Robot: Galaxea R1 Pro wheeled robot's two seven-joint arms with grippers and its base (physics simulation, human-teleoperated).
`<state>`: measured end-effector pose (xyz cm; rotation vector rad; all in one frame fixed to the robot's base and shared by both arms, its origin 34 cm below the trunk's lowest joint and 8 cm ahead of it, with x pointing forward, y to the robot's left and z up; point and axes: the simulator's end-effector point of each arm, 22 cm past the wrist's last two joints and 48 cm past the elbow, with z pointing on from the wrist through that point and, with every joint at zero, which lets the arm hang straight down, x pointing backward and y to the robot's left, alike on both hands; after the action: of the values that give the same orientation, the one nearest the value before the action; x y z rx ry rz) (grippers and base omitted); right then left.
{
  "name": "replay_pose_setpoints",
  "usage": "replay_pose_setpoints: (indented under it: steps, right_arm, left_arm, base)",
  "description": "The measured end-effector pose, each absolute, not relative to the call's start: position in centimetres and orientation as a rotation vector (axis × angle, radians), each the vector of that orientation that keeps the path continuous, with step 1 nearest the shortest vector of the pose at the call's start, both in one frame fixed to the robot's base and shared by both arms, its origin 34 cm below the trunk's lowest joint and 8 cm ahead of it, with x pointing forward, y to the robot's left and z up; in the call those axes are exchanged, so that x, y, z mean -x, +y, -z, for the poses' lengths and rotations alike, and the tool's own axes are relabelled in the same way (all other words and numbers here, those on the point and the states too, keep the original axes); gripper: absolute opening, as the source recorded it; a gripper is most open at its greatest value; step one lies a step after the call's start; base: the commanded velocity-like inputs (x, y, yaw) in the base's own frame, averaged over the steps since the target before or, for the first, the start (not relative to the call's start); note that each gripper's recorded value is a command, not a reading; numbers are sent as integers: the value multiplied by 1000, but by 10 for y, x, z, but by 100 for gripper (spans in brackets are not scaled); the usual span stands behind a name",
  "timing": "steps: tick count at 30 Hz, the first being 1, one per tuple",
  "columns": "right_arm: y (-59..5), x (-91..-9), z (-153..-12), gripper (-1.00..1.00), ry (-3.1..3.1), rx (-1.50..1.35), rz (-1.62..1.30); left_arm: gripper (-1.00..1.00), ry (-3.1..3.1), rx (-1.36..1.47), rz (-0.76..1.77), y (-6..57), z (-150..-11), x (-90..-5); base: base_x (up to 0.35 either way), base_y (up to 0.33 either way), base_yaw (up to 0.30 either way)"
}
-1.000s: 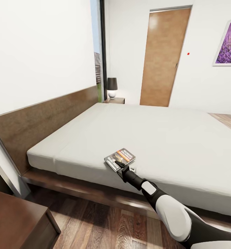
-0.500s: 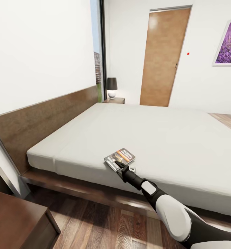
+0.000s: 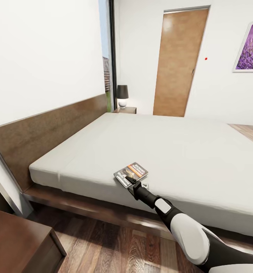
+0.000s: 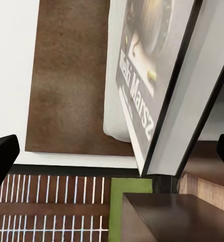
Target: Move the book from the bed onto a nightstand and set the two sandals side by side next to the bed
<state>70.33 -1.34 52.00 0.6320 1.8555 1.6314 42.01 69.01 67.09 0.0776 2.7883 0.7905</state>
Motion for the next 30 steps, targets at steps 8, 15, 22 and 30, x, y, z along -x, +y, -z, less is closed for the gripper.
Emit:
replay_pose_setpoints:
  steps: [8,15,22,30]
  right_arm:
    - [-13,-703,-520,100,1855,-630,-1634]
    - [-13,-703,-520,100,1854,-629,-1636]
    - [-13,-703,-520,-100,1856,-628,-1636]
    - [-12,-703,-520,-100,1862,-625,-1635]
  left_arm:
    - [100,2788,-78,-791,690,-671,-420]
    - [100,2788,-78,-791,690,-671,-420]
    - [100,2788,-78,-792,690,-671,-420]
    - [100,2788,-77,-793,691,-671,-420]
  base:
    - [0,0,0]
    - [0,0,0]
    - [0,0,0]
    - [0,0,0]
